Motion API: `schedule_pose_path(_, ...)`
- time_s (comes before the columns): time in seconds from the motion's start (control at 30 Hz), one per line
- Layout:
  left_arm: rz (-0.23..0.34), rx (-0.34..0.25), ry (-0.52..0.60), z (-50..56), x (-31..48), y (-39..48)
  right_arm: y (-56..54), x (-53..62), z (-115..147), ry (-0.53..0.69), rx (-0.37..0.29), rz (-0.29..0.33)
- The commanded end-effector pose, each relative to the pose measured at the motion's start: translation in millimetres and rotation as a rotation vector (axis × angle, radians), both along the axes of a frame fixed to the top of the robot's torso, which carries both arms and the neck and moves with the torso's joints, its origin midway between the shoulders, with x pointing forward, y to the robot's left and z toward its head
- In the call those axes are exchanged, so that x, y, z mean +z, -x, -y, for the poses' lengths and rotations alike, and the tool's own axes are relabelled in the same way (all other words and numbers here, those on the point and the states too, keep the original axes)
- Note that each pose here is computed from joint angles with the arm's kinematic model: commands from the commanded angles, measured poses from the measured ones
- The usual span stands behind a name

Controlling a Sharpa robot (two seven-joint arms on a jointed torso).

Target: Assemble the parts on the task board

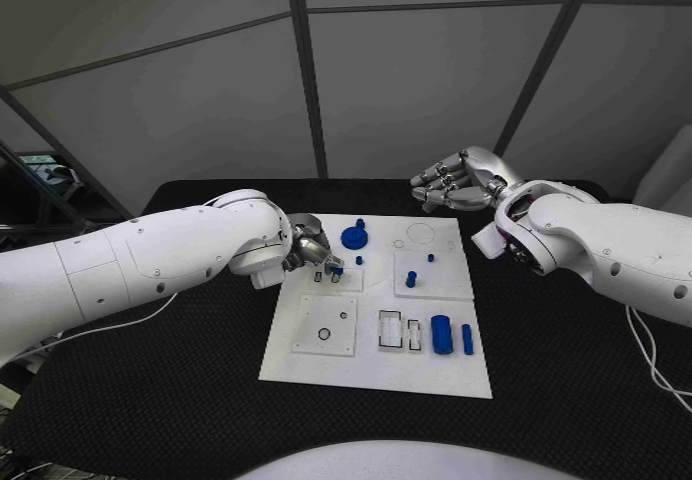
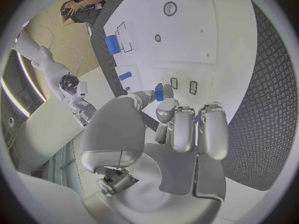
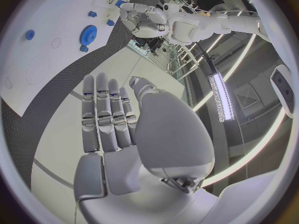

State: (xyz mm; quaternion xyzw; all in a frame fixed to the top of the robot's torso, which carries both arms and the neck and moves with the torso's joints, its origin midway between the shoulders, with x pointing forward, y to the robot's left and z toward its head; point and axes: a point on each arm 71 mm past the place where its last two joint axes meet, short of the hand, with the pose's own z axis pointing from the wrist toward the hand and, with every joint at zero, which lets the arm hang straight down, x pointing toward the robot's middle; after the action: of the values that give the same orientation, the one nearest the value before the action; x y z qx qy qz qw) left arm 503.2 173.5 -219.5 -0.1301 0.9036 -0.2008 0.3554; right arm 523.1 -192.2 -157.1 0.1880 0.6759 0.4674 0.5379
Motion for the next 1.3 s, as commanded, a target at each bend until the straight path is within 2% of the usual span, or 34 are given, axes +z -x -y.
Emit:
schedule_pose_path(0.03,0.09,0.019,-0.022,-1.2,2.7,-2.6,-0.1,1.1,-0.1,0.002,0.006,0.002)
schedule_pose_path(0.27,0.117,0.01,-0.063,-2.0,-3.3,-3.1,-0.2,1.1,-0.2,0.002,0.005,0.002)
schedule_pose_path(0.6,0.111,-0.017,-0.102,0.2,-9.9,-2.2,-0.1,1.0,-0.2,0.002,0.006,0.001)
schedule_pose_path(1.3,0.098,-0.071,-0.151,4.1,-13.8,0.4,-0.2,0.7,-0.8,0.003,0.009,-0.001)
